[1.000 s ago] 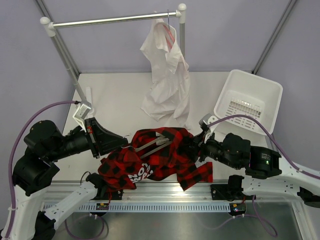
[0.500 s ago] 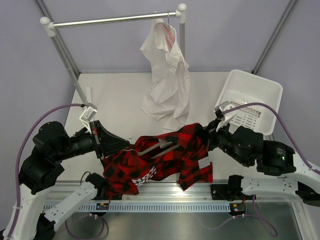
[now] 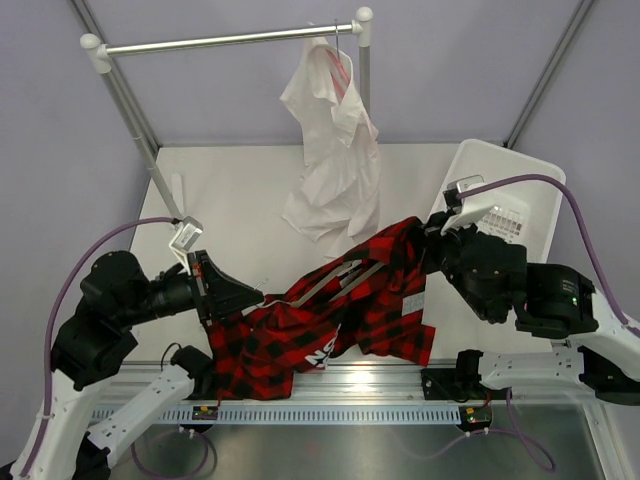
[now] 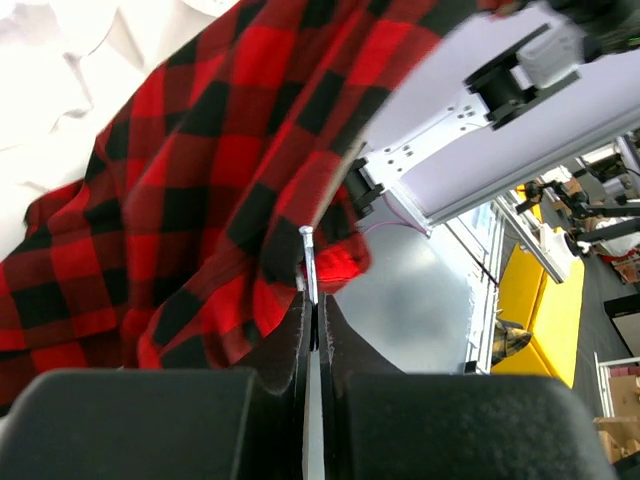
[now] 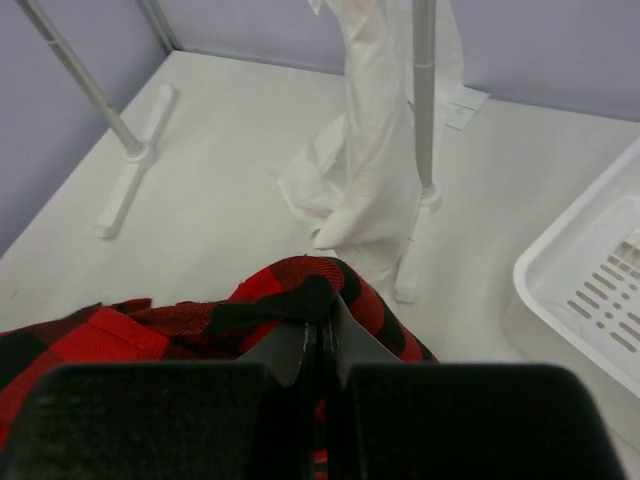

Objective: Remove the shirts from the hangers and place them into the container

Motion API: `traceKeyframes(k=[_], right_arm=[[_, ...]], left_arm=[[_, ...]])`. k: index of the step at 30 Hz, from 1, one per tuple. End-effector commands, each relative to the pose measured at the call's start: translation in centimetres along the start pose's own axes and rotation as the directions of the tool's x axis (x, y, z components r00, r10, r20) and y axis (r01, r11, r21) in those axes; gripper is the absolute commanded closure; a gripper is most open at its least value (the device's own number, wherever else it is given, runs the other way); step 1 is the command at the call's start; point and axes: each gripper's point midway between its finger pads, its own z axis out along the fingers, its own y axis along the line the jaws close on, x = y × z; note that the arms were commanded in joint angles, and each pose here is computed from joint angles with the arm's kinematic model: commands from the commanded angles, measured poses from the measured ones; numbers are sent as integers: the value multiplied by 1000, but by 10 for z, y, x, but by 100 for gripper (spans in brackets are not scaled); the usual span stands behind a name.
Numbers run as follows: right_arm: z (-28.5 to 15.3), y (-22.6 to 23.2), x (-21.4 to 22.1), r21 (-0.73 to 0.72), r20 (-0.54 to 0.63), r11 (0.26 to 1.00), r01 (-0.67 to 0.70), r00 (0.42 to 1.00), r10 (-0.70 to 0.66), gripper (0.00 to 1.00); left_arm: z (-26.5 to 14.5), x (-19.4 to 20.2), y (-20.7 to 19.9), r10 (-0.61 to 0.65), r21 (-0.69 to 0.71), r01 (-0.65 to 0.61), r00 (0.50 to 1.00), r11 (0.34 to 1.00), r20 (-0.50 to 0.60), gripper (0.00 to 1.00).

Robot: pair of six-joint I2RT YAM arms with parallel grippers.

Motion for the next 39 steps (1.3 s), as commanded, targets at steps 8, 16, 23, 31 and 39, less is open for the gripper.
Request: traceKeyframes(k=[8, 16, 23, 31, 39], right_arm=[[12, -41, 43, 284, -29, 955, -89, 994, 102, 100], [44, -16, 91, 297, -170, 954, -49, 980, 103, 100], [37, 0, 143, 253, -189, 958, -137, 964, 187, 100], [26, 93, 165, -213, -362, 976, -46, 931, -35, 100], [4, 180, 202, -429, -422, 903, 3, 883, -203, 100]], left_arm=[[-29, -29, -76, 158, 267, -195, 975, 944, 154, 100], [-32, -33, -98, 154, 397, -212, 973, 893, 174, 100], [-23, -97, -74, 164, 140, -235, 906, 962, 389, 100], [-32, -163, -8, 162, -160, -70, 707, 985, 688, 100], [-30, -184, 45, 244, -369, 56, 656, 928, 715, 100]])
